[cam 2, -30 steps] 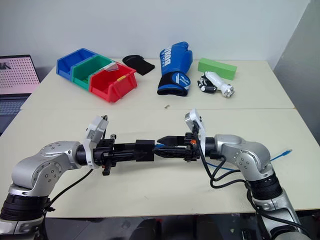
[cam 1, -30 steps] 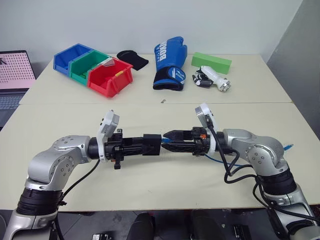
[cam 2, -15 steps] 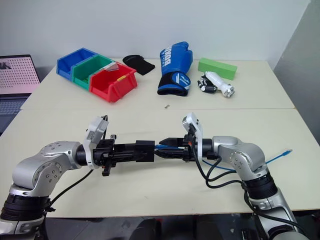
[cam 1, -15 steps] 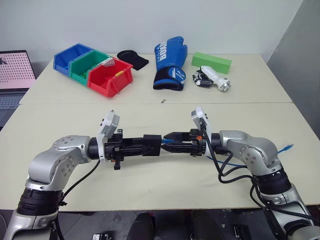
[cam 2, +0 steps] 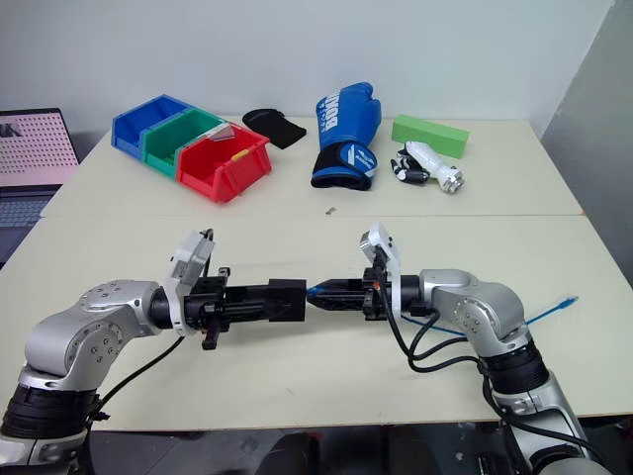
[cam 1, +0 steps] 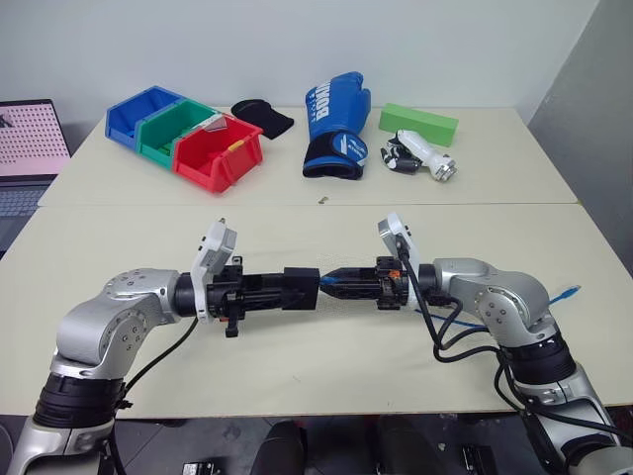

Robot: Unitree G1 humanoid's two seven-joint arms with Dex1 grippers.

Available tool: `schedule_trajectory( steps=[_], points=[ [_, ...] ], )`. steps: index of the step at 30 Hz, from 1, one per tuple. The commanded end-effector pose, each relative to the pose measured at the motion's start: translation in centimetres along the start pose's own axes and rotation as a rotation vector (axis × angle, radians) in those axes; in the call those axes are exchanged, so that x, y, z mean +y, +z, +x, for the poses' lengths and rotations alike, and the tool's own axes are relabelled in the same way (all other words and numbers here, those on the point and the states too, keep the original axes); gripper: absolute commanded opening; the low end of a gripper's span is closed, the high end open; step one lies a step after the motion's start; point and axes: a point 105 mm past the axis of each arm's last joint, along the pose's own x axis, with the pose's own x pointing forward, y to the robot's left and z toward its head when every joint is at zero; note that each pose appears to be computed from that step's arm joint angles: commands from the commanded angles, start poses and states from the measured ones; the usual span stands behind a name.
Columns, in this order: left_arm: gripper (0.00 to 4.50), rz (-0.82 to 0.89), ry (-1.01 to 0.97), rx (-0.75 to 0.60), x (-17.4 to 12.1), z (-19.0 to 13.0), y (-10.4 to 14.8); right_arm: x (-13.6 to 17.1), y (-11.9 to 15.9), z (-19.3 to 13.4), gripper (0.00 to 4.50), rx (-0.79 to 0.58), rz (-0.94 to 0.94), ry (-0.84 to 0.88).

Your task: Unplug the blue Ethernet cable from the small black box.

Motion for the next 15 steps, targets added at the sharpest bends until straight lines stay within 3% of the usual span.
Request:
schedule_trajectory(
  steps=[1, 10, 15],
  points=[
    [0.79, 0.038, -0.025, 0.002, -0.7, 0.3, 0.3, 0.4, 1.2, -0.2, 0.05, -0.025, -0.032, 0.019],
    [0.79, 0.042, -0.045, 0.018, -1.0, 0.2, 0.0, 0.6, 1.0, -0.6, 0.04, -0.003, 0.015, 0.054],
    [0.79, 0.036, 0.037, -0.009, 0.0, -1.0, 0.1, -0.5, -0.1, -2.4, 0.04, 0.025, 0.096, 0.006]
  ],
)
